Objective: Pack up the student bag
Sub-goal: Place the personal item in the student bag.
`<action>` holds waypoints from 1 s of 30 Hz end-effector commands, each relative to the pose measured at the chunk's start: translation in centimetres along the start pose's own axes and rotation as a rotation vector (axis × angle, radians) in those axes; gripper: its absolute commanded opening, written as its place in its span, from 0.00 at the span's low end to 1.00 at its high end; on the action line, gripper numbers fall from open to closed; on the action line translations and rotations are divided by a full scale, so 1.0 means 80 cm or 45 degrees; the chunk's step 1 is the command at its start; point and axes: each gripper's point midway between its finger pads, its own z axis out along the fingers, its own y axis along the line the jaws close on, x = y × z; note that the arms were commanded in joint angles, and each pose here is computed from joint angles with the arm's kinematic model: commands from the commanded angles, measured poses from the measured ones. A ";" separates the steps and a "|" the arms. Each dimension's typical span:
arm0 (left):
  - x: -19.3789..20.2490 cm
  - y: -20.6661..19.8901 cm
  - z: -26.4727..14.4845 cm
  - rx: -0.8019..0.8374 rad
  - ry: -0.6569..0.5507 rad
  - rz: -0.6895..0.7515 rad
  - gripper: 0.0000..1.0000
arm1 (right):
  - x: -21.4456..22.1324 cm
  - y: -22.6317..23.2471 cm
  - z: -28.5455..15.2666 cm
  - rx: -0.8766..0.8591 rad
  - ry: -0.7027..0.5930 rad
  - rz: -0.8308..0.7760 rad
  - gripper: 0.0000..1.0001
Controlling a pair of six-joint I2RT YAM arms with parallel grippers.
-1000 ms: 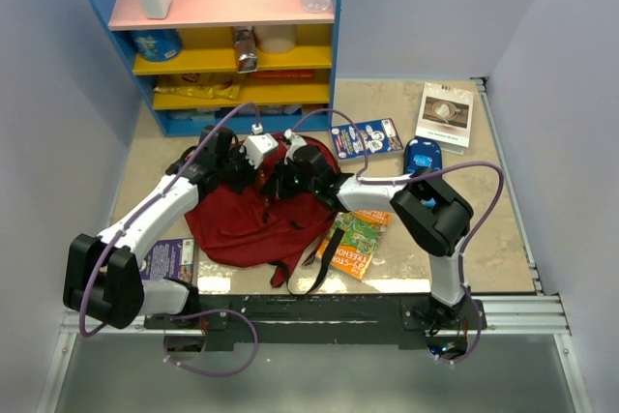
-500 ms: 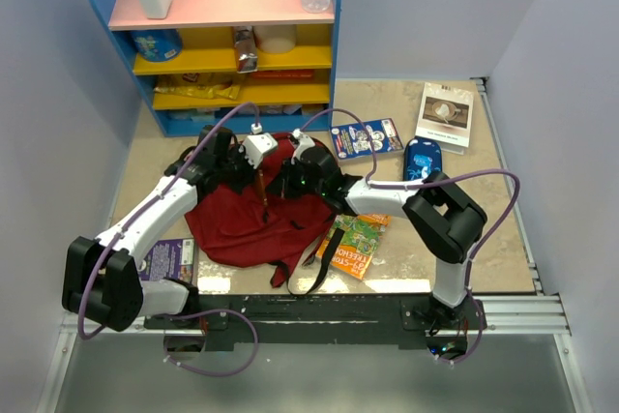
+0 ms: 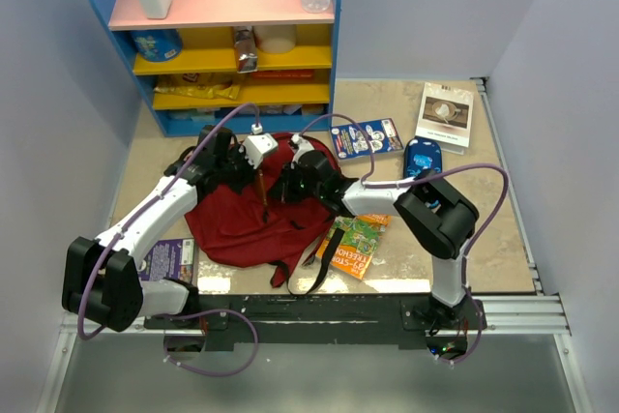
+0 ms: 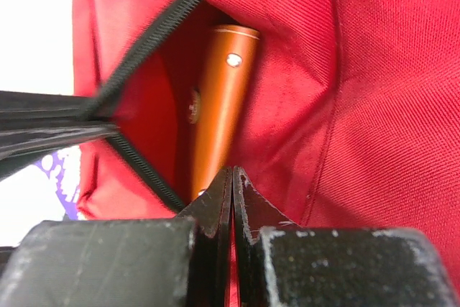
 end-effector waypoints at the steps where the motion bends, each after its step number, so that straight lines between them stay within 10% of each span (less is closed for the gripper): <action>1: -0.025 0.005 -0.013 -0.016 -0.096 0.040 0.00 | -0.014 0.019 0.011 -0.076 -0.034 0.009 0.00; 30: -0.018 0.007 -0.006 -0.019 -0.078 0.042 0.00 | -0.008 0.033 0.045 -0.046 -0.048 0.017 0.00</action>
